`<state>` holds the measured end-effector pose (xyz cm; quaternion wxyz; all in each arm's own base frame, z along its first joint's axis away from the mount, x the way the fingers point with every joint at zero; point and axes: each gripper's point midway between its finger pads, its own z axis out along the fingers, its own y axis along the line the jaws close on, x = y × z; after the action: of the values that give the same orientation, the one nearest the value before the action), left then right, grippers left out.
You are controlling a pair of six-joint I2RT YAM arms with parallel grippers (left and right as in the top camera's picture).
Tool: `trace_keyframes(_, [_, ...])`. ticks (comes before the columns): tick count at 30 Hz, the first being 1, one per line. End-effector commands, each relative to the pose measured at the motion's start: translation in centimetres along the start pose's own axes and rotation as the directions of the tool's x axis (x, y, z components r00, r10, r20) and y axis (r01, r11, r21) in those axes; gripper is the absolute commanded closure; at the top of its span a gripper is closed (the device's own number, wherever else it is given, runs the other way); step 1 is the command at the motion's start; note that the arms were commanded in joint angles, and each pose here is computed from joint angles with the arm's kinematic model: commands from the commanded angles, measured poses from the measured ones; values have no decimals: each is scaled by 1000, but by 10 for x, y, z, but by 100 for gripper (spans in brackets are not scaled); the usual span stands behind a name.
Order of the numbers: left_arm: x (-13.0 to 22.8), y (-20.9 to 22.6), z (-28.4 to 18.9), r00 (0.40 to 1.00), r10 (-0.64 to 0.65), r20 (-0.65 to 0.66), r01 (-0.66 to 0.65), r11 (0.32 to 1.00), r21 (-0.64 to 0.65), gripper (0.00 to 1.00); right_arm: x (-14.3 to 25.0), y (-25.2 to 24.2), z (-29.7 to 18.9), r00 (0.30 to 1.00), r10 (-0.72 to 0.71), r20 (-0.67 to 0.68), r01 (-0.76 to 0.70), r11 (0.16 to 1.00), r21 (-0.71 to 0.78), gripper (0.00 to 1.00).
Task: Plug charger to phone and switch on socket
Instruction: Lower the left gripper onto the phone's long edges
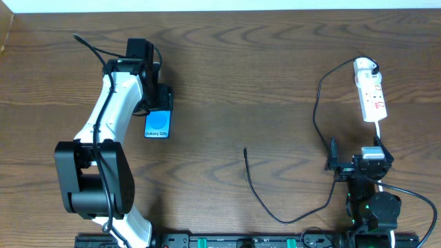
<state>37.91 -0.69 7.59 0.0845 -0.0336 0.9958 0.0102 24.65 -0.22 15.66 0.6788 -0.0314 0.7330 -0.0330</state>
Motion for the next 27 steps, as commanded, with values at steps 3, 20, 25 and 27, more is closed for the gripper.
trace_keyframes(3, [6, 3, 7, 1000, 4, -13, -4, 1000, -11, 43, 0, 3, 0, 1000, -11, 2, 11, 1000, -10, 1])
trace_keyframes(20, [8, 3, 26, 999, 5, -51, -6, 1000, -14, 5, 0, 3, 0, 1000, -11, 2, 11, 1000, -10, 1])
trace_keyframes(25, [10, 2, 47, 996, 6, -85, -7, 1000, -16, 5, 0, 3, 0, 1000, -11, 2, 11, 1000, -10, 1])
trace_keyframes(27, [10, 2, 56, 995, 6, -98, -8, 1000, -17, 5, 0, 3, 0, 1000, -11, 2, 11, 1000, -10, 1])
